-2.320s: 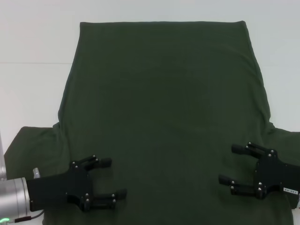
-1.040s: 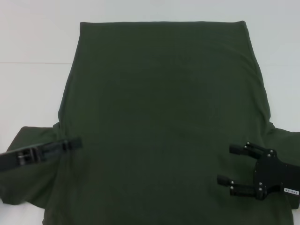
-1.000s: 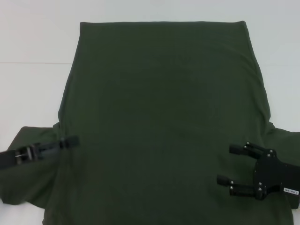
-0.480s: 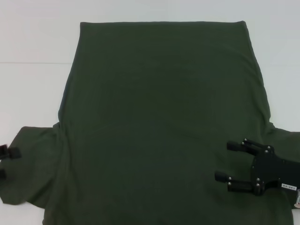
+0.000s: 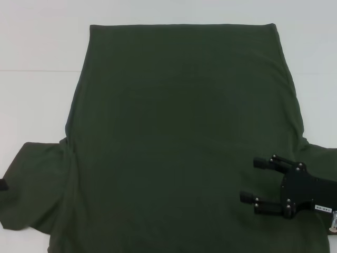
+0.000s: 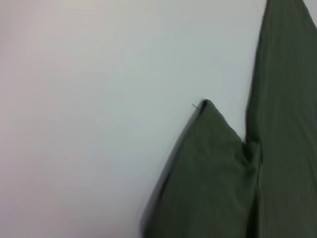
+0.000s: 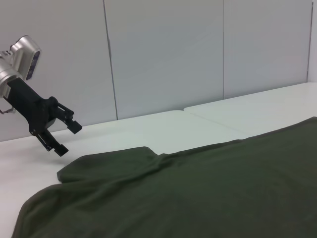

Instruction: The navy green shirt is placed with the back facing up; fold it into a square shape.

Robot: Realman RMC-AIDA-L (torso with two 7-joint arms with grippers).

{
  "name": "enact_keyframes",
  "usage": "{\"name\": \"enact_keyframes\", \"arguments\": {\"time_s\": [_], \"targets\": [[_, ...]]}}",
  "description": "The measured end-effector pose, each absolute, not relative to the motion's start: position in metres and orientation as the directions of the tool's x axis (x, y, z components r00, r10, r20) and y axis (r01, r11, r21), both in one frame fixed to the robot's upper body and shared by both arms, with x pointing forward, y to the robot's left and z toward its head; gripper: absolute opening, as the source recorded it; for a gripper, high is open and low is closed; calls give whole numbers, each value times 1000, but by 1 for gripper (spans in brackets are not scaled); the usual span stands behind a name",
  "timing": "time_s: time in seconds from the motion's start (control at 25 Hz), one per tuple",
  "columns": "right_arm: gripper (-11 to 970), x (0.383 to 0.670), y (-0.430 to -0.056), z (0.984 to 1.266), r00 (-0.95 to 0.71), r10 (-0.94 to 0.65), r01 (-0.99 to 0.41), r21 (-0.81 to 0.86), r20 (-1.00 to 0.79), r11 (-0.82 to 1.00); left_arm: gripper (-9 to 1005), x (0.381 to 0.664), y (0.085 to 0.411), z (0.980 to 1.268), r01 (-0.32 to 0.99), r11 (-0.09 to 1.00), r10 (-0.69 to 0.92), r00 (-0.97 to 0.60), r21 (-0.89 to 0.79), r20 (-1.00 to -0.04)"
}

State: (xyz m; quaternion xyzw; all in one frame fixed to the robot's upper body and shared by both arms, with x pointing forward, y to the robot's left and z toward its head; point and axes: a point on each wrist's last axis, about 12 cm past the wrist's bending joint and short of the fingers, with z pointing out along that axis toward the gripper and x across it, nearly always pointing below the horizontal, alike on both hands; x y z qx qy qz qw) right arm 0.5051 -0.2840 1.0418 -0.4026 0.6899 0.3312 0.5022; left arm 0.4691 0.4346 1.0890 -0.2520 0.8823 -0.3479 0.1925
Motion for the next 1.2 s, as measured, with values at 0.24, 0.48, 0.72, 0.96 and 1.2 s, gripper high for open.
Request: {"name": "enact_keyframes", "arguments": {"time_s": [0.24,0.48,0.72,0.96,1.2], "targets": [[941,504,-285,1041,-174,-227,-887,53,-958,459,894,474,430,1084,-326,615,-587,-797,-718,-141],[941,503,-285,1040,-172,-230,-887,49,-958,460,885,477,430,1080,-362,614,-595,-796,-701,-111],[940,504,-285,1040,-172,-230,-887,49,-958,459,877,478,431,1078,-380,618,-603,-791,-689,-105],[940,504,-284,1040,-171,-229,-888,50,-958,457,869,478,431,1077,-386,617,-610,-785,-686,-107],[939,504,-284,1040,-172,-228,-888,51,-958,456,860,481,427,1075,-384,610,-607,-789,-693,-97]]}}
